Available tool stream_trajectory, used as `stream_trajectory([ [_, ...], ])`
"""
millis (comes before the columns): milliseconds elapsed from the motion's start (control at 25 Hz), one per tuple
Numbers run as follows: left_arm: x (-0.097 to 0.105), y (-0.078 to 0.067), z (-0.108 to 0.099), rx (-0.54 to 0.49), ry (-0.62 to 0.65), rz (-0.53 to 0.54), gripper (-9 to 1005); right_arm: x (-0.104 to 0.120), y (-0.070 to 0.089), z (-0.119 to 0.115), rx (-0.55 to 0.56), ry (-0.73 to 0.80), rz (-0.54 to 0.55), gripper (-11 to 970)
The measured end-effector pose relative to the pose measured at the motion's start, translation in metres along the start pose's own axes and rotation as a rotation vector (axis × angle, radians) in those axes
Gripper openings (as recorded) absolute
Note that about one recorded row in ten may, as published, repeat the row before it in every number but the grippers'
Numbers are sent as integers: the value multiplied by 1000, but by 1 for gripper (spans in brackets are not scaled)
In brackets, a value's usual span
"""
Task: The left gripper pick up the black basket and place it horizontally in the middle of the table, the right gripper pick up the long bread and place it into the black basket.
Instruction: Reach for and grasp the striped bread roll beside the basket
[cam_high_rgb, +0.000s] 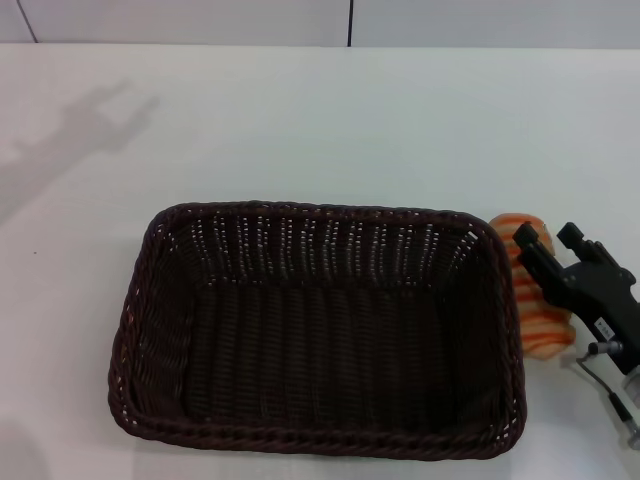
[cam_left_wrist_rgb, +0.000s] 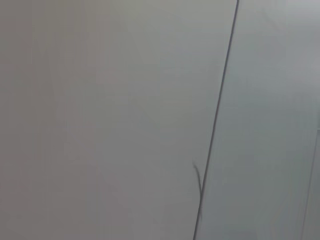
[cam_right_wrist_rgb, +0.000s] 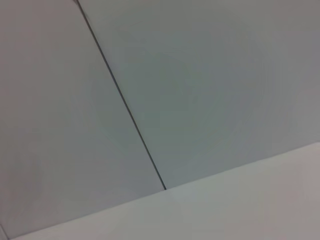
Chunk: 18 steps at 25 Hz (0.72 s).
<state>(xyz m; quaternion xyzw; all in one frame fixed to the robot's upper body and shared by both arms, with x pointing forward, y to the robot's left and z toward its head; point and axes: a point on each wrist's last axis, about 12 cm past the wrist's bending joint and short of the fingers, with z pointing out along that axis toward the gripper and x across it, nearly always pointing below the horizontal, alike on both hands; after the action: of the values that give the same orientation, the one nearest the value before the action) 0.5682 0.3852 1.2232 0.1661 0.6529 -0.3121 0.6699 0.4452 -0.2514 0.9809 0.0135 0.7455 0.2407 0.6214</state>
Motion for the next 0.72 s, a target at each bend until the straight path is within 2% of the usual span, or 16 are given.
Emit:
stream_trajectory([
  [360,-7,-1,-7,2,-25,14,561,3,-1,6,44,38,31,657],
  [720,-9,-2,-10,8,-42,19,560,5,2,11,30,66,27,654],
])
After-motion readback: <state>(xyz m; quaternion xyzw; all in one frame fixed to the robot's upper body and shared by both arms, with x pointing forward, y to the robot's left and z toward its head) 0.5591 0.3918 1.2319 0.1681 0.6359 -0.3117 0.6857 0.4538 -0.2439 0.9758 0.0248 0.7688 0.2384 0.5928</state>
